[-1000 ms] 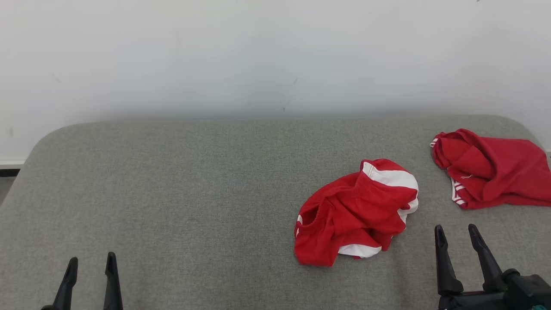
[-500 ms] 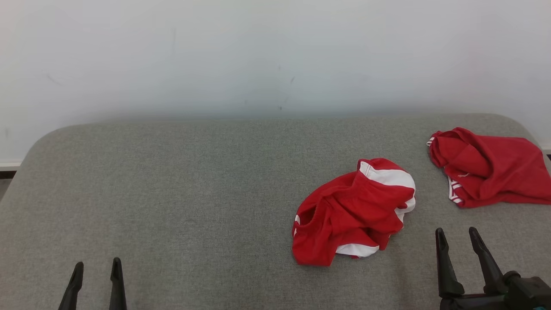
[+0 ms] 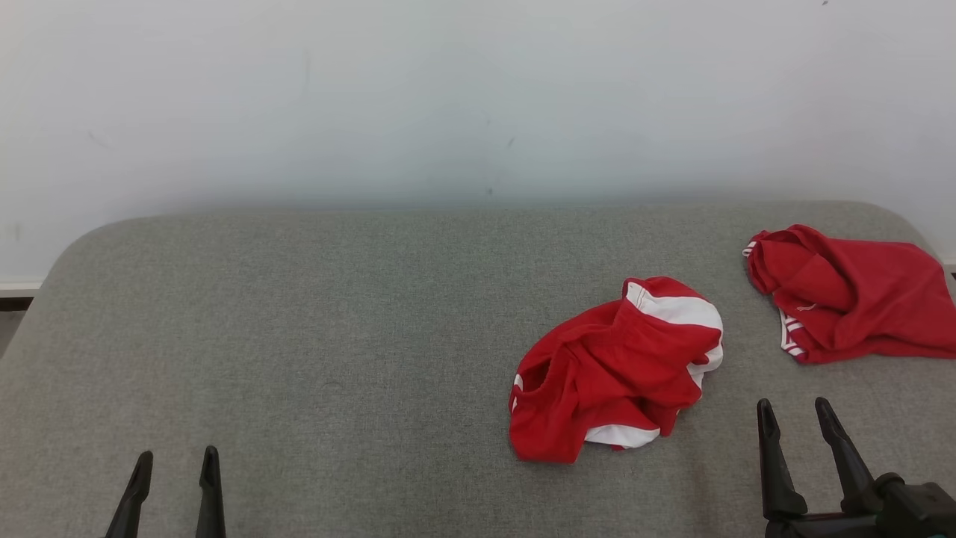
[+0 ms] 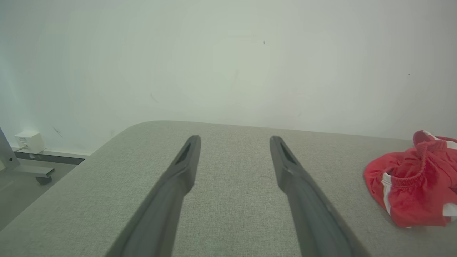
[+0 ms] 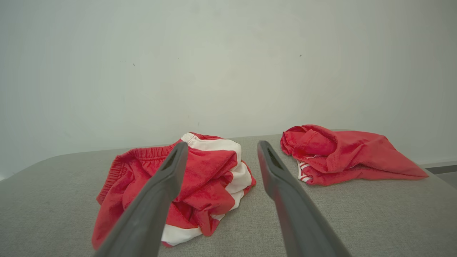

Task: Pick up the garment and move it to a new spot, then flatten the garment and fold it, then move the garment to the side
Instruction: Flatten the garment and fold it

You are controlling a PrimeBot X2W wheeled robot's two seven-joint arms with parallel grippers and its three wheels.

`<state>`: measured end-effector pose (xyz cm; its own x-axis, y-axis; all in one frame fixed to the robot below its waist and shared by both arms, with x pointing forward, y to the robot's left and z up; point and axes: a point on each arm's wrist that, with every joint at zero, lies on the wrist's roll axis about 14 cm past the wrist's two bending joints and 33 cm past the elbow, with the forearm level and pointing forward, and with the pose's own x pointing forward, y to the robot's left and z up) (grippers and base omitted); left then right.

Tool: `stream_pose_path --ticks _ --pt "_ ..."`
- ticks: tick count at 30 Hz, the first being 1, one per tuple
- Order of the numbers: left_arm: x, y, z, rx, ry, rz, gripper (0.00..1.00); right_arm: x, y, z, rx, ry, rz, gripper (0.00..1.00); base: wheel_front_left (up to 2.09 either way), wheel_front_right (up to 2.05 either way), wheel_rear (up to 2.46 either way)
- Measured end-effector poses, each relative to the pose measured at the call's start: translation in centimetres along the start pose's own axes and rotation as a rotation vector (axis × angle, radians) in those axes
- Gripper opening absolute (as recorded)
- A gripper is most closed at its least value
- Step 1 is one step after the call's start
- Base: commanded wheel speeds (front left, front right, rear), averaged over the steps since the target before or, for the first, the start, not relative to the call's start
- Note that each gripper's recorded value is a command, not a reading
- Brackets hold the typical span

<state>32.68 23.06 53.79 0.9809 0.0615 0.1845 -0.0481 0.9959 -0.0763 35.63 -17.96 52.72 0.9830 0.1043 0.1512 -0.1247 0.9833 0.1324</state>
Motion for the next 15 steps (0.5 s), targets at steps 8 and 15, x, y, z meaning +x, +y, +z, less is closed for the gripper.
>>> stream_pose_path --ticks 8,15 --pt "0.07 -0.52 0.06 -0.024 -0.004 -0.021 1.00 -0.15 -0.09 0.06 0.001 -0.002 -0.004 1.00 0.00 0.00 0.00" --pt "0.05 -0.91 0.00 -0.057 -0.003 -0.034 1.00 -0.25 -0.24 0.16 0.000 -0.005 -0.010 1.00 0.00 0.00 0.00"
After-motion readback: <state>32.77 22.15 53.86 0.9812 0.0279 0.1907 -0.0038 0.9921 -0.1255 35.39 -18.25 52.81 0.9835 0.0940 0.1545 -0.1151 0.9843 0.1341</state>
